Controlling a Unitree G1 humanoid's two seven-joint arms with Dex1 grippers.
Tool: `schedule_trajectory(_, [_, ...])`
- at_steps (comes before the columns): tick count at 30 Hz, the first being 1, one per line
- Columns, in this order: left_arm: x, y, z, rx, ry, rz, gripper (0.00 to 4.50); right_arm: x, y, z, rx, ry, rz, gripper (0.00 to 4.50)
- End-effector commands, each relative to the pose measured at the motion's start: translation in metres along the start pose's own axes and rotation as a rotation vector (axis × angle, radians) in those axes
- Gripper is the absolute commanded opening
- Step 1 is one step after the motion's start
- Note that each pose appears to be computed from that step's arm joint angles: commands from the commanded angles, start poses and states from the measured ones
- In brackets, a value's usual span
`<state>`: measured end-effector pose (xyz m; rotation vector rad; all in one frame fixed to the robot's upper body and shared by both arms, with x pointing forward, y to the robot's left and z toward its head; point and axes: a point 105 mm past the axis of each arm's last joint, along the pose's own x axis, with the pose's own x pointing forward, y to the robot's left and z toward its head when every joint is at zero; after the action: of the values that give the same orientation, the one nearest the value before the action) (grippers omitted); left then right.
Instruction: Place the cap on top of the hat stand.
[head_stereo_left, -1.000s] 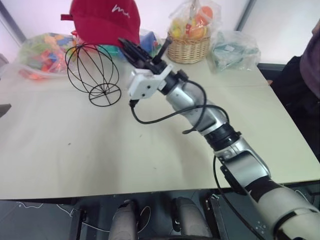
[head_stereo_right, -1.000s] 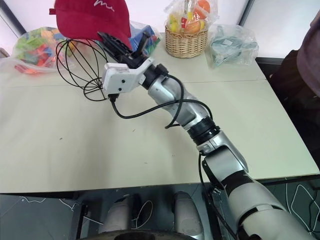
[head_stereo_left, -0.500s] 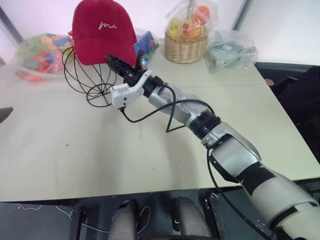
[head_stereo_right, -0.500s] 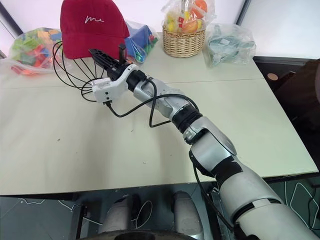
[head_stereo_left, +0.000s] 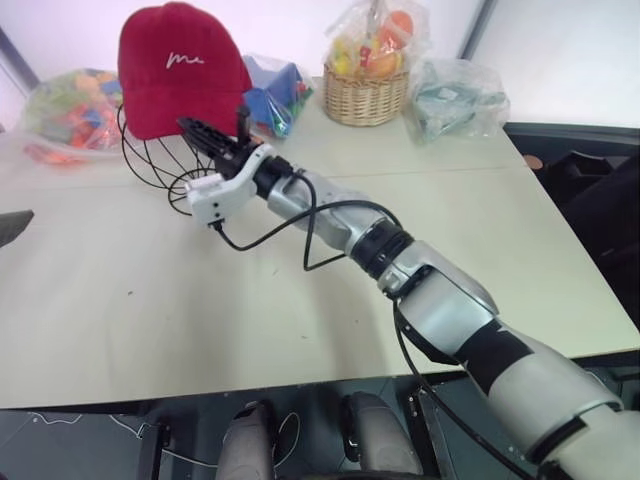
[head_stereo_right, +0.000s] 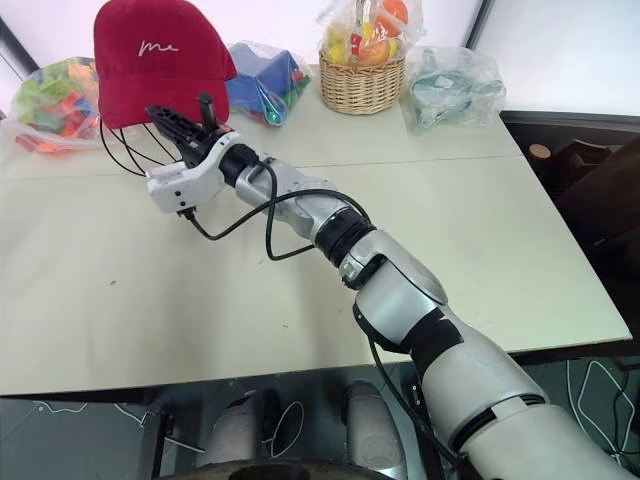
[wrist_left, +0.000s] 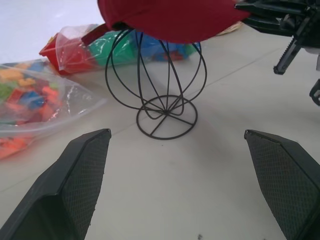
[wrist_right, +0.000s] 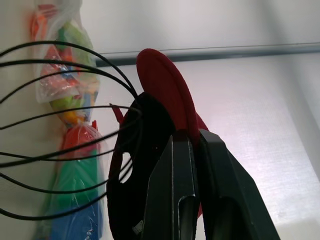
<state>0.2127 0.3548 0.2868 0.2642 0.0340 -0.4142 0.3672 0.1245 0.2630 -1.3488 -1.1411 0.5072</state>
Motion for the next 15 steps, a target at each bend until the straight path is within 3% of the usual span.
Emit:
schedule_trajectory(1, [-0.001, -0.001, 0.010, 0.036, -0.041, 0.006, 4.50, 0.010, -0.007, 0.016, -0.013, -0.047, -0.011, 0.04])
schedule_trajectory(7, [0.001, -0.001, 0.010, 0.028, -0.051, 0.008, 4.50, 0.014, 0.003, 0.040, 0.014, -0.101, 0.025, 0.04])
schedule_trajectory(15, [0.000, -0.001, 0.009, 0.023, -0.056, 0.018, 4.50, 0.008, 0.032, 0.040, 0.050, -0.067, 0.115, 0.04])
